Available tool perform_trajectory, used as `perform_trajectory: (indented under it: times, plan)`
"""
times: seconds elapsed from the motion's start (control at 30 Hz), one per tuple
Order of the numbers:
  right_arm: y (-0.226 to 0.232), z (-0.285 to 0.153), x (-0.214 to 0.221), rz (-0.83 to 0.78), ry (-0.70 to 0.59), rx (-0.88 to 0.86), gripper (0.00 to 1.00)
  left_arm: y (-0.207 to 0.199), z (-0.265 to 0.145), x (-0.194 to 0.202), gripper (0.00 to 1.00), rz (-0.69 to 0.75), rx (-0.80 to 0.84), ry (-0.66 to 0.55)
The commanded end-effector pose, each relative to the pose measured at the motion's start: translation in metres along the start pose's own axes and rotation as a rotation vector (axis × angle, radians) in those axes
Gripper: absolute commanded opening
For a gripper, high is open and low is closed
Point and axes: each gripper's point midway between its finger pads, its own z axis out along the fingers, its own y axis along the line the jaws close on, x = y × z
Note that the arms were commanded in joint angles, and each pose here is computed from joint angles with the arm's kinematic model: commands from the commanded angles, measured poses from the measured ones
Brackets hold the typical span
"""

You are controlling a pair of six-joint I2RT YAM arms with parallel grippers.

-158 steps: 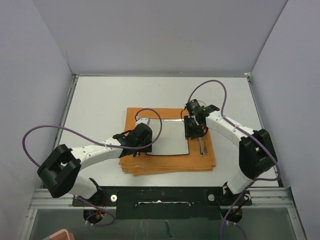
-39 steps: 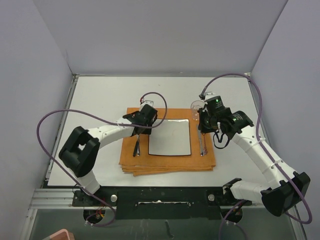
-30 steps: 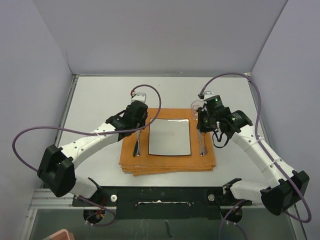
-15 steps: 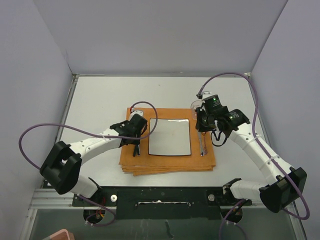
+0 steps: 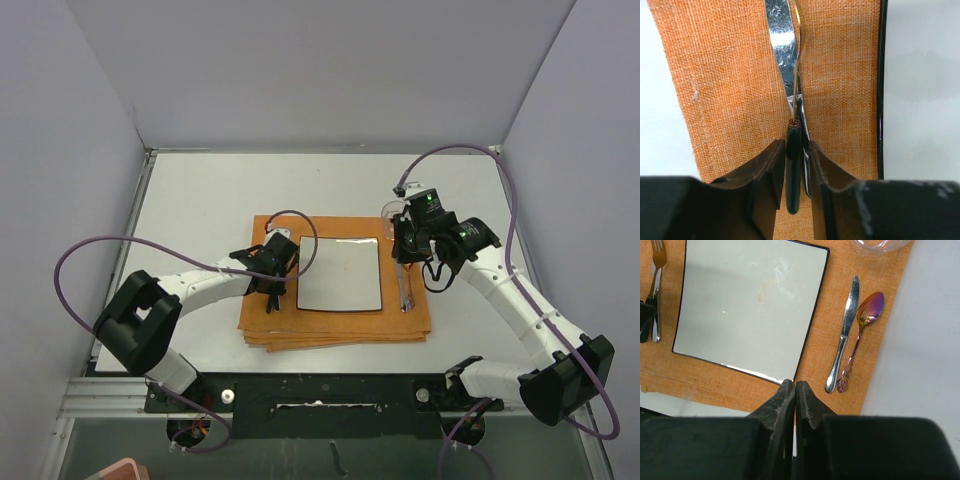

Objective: Set the dinner table for one person
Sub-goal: Adjust the fork on the napkin.

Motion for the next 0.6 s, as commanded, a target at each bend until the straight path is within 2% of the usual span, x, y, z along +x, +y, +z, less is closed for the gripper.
perform_trajectory:
  times: [0.0,0.1,0.37,0.57]
  plan:
    - [-0.001,-0.014,-0.021,0.009,-0.076,0.003,0.00,-0.012,0.008,0.000,0.18,-0.039,0.039,-0.010]
    - [-0.001,-0.014,-0.022,0.009,-0.077,0.003,0.00,-0.010,0.011,0.006,0.00,-0.038,0.033,0.007]
    - [-0.002,-0.011,-0.019,0.016,-0.074,0.005,0.00,-0.009,-0.001,-0.003,0.00,-0.054,0.039,-0.018]
    - [-0.001,-0.007,-0.016,0.016,-0.068,0.002,0.00,-0.015,-0.034,-0.042,0.00,-0.093,0.087,-0.124]
